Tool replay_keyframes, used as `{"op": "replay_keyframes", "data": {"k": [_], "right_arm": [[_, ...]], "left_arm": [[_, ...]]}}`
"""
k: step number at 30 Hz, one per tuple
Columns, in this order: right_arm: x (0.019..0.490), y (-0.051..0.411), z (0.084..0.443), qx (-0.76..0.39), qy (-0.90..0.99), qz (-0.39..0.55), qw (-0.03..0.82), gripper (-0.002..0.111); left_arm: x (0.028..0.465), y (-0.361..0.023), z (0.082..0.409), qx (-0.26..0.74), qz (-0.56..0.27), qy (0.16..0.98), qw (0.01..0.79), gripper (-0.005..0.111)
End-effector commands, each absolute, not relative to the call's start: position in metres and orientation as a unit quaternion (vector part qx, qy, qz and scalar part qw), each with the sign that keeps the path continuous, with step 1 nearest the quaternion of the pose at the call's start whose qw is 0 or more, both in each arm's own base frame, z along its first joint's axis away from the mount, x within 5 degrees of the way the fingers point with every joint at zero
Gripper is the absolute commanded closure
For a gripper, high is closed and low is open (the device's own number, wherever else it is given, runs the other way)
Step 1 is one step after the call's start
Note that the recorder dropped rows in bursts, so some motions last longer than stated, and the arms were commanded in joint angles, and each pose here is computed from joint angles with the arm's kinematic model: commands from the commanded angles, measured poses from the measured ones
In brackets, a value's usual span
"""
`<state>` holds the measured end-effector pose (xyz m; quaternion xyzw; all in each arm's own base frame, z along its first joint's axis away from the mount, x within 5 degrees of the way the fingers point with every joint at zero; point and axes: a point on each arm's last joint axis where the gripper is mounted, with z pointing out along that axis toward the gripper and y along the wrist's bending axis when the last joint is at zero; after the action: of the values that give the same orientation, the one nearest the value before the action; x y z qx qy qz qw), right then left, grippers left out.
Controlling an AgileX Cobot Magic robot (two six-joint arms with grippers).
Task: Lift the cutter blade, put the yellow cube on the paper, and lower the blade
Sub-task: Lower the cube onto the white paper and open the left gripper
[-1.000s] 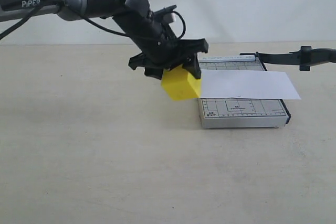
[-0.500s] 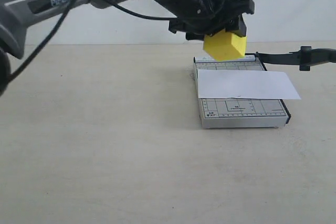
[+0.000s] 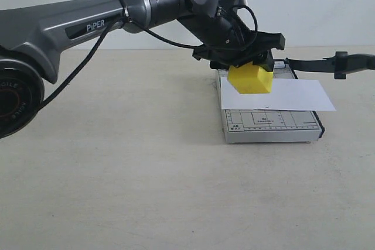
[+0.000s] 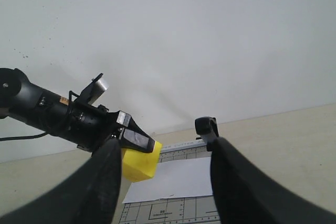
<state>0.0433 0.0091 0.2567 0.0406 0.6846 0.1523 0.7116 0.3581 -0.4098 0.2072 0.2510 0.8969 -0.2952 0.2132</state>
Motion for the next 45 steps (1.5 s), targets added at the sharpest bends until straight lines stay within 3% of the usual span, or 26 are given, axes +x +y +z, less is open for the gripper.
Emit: {"op": "replay_keyframes", "data": {"k": [1,17,32,35,42,45], "right_arm": [[0.043,0.009,0.256,0.038,0.683,0.15,0.714,0.058],[0.043,0.009,0.256,0.038,0.683,0.15,0.714,0.058],[0.043,0.009,0.256,0.038,0.683,0.15,0.714,0.058],[0.043,0.009,0.256,0.038,0.683,0.15,0.714,0.058],[0.043,0.009,0.256,0.038,0.683,0.15,0.714,0.058],[0.043,0.009,0.256,0.038,0.683,0.15,0.714,0.058]], "left_arm": [[0.359,-0.411,0.217,0.254,-0.298,0.889,0.238,0.102],[0.366,-0.417,0.178,0.246,-0.288,0.897,0.228,0.102],[0.366,-0.417,0.175,0.244,-0.289,0.898,0.226,0.101],[0.366,-0.418,0.175,0.251,-0.288,0.895,0.231,0.087],[0.37,-0.42,0.179,0.24,-0.301,0.887,0.256,0.036],[0.37,-0.422,0.181,0.224,-0.321,0.884,0.254,0.033]]}}
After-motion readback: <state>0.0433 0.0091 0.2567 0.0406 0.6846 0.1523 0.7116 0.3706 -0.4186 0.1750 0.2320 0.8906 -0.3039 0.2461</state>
